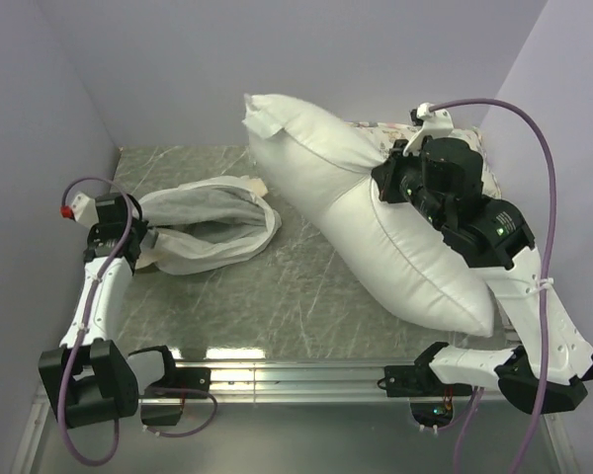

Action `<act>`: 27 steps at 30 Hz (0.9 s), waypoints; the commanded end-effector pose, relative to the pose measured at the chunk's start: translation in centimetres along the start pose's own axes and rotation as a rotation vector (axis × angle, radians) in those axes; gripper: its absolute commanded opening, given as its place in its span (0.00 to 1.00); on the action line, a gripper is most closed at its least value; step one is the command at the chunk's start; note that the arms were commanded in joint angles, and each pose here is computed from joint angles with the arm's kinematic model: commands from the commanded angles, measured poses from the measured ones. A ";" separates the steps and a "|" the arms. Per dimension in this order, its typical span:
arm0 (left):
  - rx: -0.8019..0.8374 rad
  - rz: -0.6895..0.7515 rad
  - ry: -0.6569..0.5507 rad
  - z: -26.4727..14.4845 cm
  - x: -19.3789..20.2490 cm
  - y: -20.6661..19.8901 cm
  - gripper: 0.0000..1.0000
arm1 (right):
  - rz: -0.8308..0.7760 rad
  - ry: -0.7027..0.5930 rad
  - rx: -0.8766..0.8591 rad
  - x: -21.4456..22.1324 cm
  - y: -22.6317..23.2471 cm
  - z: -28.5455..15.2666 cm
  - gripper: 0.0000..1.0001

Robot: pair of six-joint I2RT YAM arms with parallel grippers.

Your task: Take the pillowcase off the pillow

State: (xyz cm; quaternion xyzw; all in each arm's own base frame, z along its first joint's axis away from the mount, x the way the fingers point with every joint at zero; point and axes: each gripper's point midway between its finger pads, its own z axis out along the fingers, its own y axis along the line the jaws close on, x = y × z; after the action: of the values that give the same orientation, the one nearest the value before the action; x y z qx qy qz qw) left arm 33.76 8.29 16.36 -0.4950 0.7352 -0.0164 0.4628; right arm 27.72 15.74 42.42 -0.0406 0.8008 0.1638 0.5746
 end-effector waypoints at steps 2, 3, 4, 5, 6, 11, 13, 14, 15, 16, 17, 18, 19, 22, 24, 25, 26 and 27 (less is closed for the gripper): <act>0.022 -0.084 -0.119 -2.3 -4.6 -0.4 0.00 | 0.076 -0.259 0.031 -7.0 -0.3 0.1 0.00; 0.021 -0.091 -0.123 -2.4 -4.7 -0.3 0.00 | 0.071 -0.251 0.045 -6.7 -0.4 0.9 0.00; 0.036 -0.094 -0.134 -2.9 -5.1 -0.4 0.00 | 0.074 -0.258 0.067 -6.6 -0.7 1.5 0.00; 0.050 -0.094 -0.126 -3.2 -5.0 -0.6 0.00 | 0.073 -0.255 0.071 -6.3 -0.7 2.1 0.00; 0.062 -0.094 -0.124 -3.3 -4.9 -0.7 0.01 | 0.068 -0.246 0.074 -5.9 -0.6 3.0 0.00; 0.173 -0.075 -0.091 -4.5 -4.2 -2.1 0.05 | 0.077 -0.167 -0.024 -1.4 1.9 7.8 0.00; 0.223 -0.059 -0.065 -5.0 -3.6 -2.6 0.11 | 0.084 -0.138 -0.060 1.2 3.0 9.5 0.00; 0.237 -0.051 -0.062 -5.2 -3.5 -2.8 0.22 | 0.096 -0.111 -0.097 2.4 3.8 10.4 0.00; 0.257 -0.039 -0.047 -5.5 -3.1 -2.9 0.27 | 0.098 -0.077 -0.113 4.1 4.2 11.1 0.00; 0.278 -0.031 -0.051 -6.0 -3.2 -3.1 0.32 | 0.108 -0.079 -0.142 4.4 5.0 11.6 0.00; 0.290 -0.015 -0.053 -6.3 -3.2 -3.2 0.38 | 0.115 -0.048 -0.174 5.6 6.0 12.2 0.00; 0.298 -0.004 -0.054 -6.6 -3.3 -3.3 0.41 | 0.117 -0.030 -0.192 6.4 6.7 12.6 0.00; 0.310 0.007 -0.058 -7.1 -3.5 -3.5 0.42 | 0.119 -0.026 -0.203 6.7 7.2 12.8 0.00; 0.336 0.053 -0.058 -8.5 -4.1 -4.0 0.53 | 0.115 0.013 -0.231 8.1 9.0 13.4 0.00; 0.372 0.078 -0.075 -9.8 -4.9 -4.7 0.62 | 0.114 0.031 -0.238 8.9 9.9 13.7 0.00; 0.386 0.089 -0.068 -10.3 -4.8 -4.8 0.65 | 0.118 0.032 -0.243 9.0 10.1 13.8 0.00; 0.403 0.104 -0.072 -10.8 -5.0 -5.0 0.70 | 0.118 0.046 -0.244 9.6 10.3 14.1 0.00; 0.429 0.109 -0.095 -11.8 -5.6 -5.4 0.73 | 0.117 0.053 -0.250 9.9 10.6 14.1 0.00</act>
State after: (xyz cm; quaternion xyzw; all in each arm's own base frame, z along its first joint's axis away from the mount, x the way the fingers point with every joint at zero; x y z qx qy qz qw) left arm 30.51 5.51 24.73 -0.3975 0.7300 -0.1079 0.5454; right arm 34.14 28.75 26.13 -0.0828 0.8427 0.2209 0.4838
